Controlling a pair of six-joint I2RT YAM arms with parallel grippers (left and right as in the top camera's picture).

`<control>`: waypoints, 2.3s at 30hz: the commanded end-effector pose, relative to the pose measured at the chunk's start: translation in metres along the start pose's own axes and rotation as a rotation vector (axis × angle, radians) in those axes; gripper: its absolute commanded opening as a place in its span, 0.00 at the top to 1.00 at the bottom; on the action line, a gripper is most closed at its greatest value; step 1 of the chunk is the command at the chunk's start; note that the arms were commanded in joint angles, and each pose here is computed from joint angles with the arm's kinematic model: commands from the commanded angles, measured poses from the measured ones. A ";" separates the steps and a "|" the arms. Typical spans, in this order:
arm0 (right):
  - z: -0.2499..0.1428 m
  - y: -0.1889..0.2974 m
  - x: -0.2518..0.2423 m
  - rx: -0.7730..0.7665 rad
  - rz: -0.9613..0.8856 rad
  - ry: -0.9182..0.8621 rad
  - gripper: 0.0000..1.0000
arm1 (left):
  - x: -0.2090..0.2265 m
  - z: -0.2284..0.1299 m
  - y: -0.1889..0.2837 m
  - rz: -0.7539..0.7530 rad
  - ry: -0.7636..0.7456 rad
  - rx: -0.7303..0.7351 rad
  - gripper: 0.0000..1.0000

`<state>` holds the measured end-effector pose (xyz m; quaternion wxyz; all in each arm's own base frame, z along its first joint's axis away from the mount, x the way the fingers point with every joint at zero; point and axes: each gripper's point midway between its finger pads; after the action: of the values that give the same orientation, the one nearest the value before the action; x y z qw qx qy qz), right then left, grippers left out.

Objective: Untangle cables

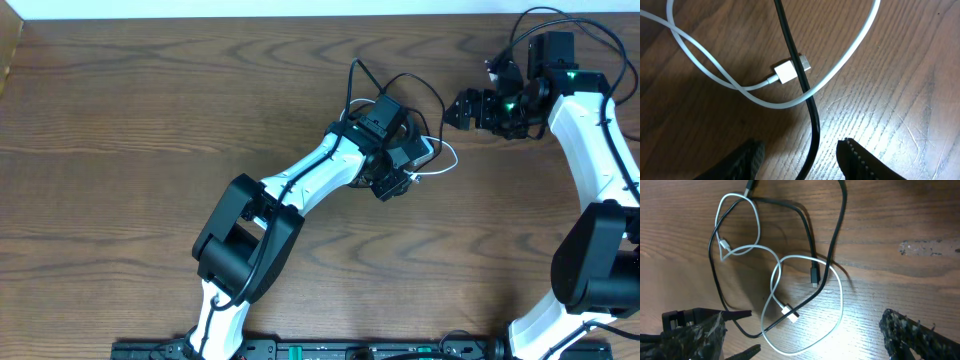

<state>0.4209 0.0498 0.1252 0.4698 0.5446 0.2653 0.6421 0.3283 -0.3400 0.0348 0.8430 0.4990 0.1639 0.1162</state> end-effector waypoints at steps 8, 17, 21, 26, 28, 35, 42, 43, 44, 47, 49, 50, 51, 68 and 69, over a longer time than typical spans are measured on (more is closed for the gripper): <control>-0.001 -0.001 -0.007 0.007 -0.009 -0.007 0.04 | 0.007 -0.005 -0.020 -0.006 0.009 0.002 0.58; -0.002 -0.001 -0.007 0.011 -0.009 -0.009 0.04 | 0.009 -0.001 -0.018 0.002 0.040 -0.014 0.92; -0.001 -0.001 -0.007 0.006 -0.008 -0.006 0.04 | 0.016 0.032 0.024 0.041 0.107 -0.100 0.92; 0.002 -0.001 -0.007 -0.007 -0.007 0.000 0.04 | 0.011 0.089 0.121 0.123 0.069 -0.309 0.92; 0.003 -0.001 -0.007 -0.011 -0.006 0.001 0.04 | 0.002 0.104 0.160 0.155 0.033 -0.394 0.92; 0.015 -0.001 0.001 -0.057 0.033 -0.010 0.03 | -0.031 0.130 0.269 0.252 -0.070 -0.626 0.92; 0.020 0.000 0.012 -0.073 0.094 0.006 0.04 | -0.030 0.150 0.355 0.408 -0.131 -0.856 0.93; 0.019 0.000 0.013 -0.071 0.098 0.006 0.04 | -0.028 0.153 0.368 0.433 -0.140 -0.897 0.92; 0.019 0.000 0.014 -0.068 0.107 0.006 0.03 | -0.026 0.156 0.381 0.454 -0.144 -0.937 0.92; 0.017 -0.001 0.019 -0.061 0.126 0.010 0.04 | -0.015 0.164 0.419 0.517 -0.116 -1.067 0.92; 0.016 -0.002 0.022 -0.055 0.128 0.017 0.04 | -0.004 0.167 0.445 0.569 -0.083 -1.158 0.92; 0.014 -0.003 0.025 -0.051 0.129 0.021 0.04 | 0.001 0.167 0.457 0.593 -0.064 -1.197 0.92; 0.014 -0.004 0.027 -0.047 0.130 0.025 0.04 | 0.005 0.167 0.468 0.615 -0.041 -1.234 0.92; 0.004 0.006 0.149 -0.074 0.598 0.363 0.04 | 0.019 0.163 0.512 0.623 0.114 -1.426 0.92; 0.005 0.006 0.153 -0.086 0.603 0.383 0.04 | 0.019 0.163 0.512 0.623 0.114 -1.426 0.92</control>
<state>0.4392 0.1628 0.1885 0.2835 0.4564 0.1677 0.8266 0.4008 -0.2295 0.5406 0.8856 -0.1272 -0.0521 0.4436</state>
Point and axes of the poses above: each gripper's point midway between its finger pads, its own y axis back along the fingers, its own x axis along the line the jaws close on, z = x × y, and after that the axes turned 4 degrees about -y, right-handed
